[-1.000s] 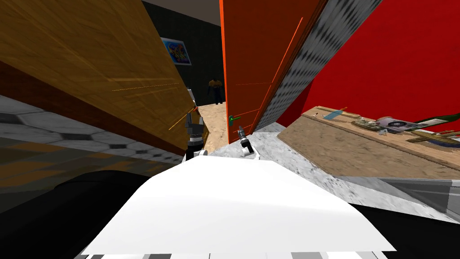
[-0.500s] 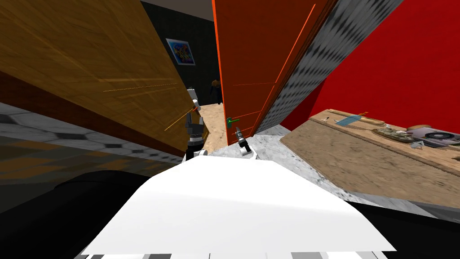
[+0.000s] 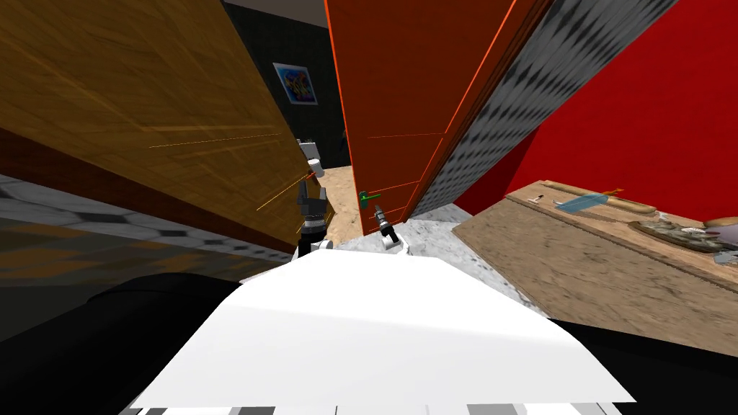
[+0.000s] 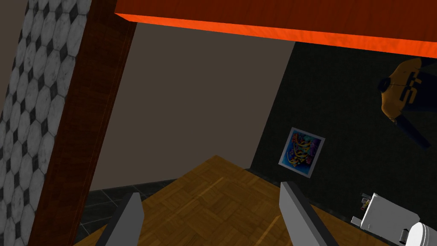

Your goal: Push the door open

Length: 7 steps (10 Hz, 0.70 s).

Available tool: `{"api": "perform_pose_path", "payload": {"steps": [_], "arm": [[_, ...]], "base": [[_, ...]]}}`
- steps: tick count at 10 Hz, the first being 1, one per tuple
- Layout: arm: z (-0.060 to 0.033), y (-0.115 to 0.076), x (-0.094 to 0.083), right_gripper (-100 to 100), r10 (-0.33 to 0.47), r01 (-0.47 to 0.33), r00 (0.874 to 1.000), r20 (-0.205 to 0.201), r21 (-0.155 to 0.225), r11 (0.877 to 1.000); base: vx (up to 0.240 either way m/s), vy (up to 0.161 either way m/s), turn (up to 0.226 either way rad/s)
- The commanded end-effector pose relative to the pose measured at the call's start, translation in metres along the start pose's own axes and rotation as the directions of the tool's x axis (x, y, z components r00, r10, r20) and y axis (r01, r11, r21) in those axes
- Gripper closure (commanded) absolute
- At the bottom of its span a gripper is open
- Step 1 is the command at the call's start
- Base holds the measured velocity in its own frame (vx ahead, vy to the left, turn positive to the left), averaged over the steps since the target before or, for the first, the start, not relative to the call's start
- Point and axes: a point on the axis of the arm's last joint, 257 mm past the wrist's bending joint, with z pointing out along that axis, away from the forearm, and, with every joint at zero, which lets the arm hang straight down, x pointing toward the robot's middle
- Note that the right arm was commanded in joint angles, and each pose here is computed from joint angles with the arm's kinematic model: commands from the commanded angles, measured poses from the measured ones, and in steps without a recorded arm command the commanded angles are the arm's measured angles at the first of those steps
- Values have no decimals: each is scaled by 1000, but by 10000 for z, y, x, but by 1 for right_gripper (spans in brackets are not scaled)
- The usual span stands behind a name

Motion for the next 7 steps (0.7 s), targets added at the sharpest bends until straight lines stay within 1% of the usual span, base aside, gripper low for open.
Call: {"api": "perform_pose_path", "payload": {"steps": [1,2,5,7], "arm": [[0,0,0,-100,0,0,1000,0,0,1000],[-7,-39,-62,-100,-11,11,1000,4,7,1000],[-4,-67,-120,-100,-17,16,1000,10,11,1000],[7,-75,-137,-100,-15,15,1000,14,12,1000]], "base": [[45,-59,24],[111,17,29],[144,63,22],[183,57,22]]}}
